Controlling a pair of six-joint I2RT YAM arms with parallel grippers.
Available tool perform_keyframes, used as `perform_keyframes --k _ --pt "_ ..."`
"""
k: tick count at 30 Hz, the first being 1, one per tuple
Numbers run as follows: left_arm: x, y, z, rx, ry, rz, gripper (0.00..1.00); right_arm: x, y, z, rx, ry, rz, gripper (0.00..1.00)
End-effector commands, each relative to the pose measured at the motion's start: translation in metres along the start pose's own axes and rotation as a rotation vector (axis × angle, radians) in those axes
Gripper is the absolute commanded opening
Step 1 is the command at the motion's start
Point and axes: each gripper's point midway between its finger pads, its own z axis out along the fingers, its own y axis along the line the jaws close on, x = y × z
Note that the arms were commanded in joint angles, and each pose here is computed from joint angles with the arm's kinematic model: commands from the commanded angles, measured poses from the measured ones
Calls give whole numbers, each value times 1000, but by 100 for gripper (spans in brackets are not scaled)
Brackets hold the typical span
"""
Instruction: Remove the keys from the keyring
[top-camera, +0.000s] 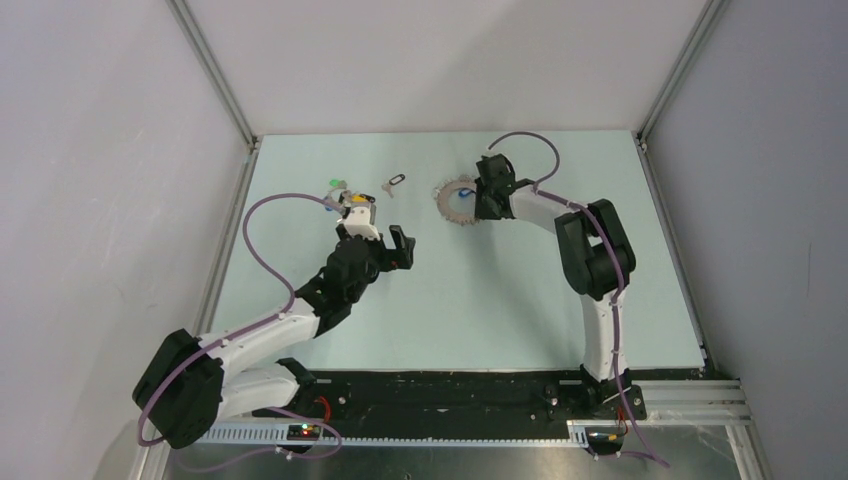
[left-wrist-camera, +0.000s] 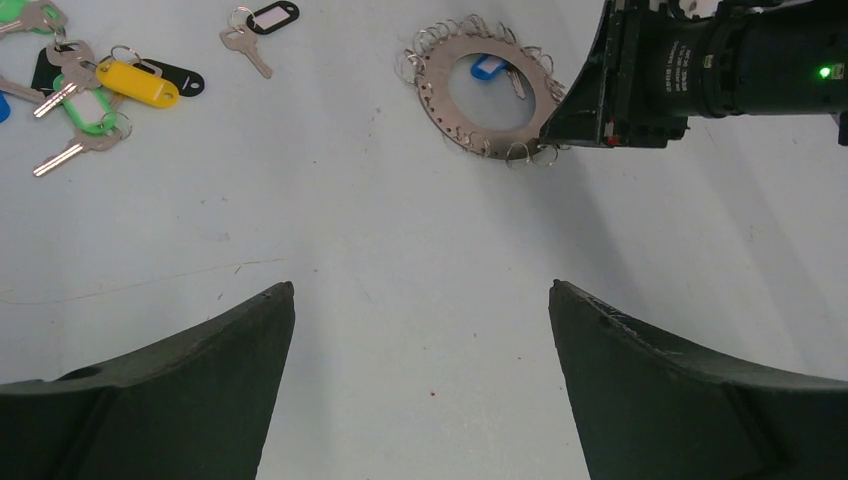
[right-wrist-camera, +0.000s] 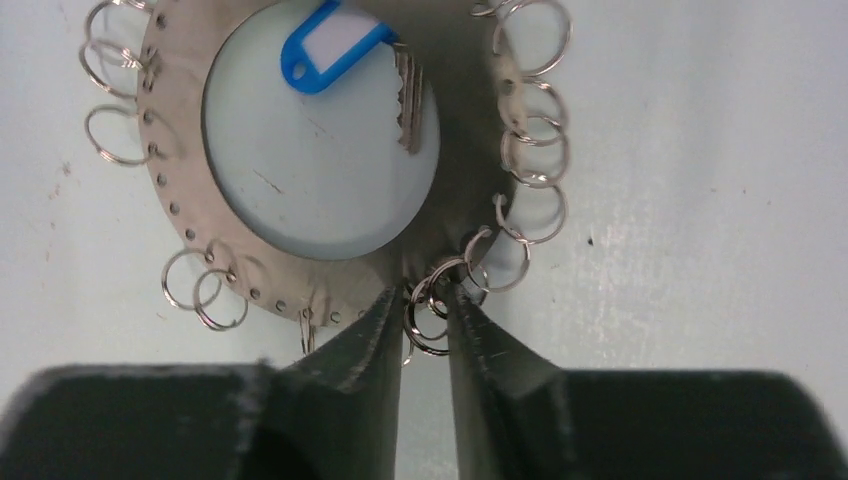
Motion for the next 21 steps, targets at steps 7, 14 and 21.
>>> perform_keyframes --k 7,14,21 --pt "-38 -8 -1 0 -99 0 100 -18 21 -37 -31 -69 -78 0" --pt "-36 -10 -1 11 -91 1 100 -32 42 -105 -151 -148 -91 0" --pt "-30 -27 5 83 -51 27 100 -31 67 -159 -282 -171 -118 0"
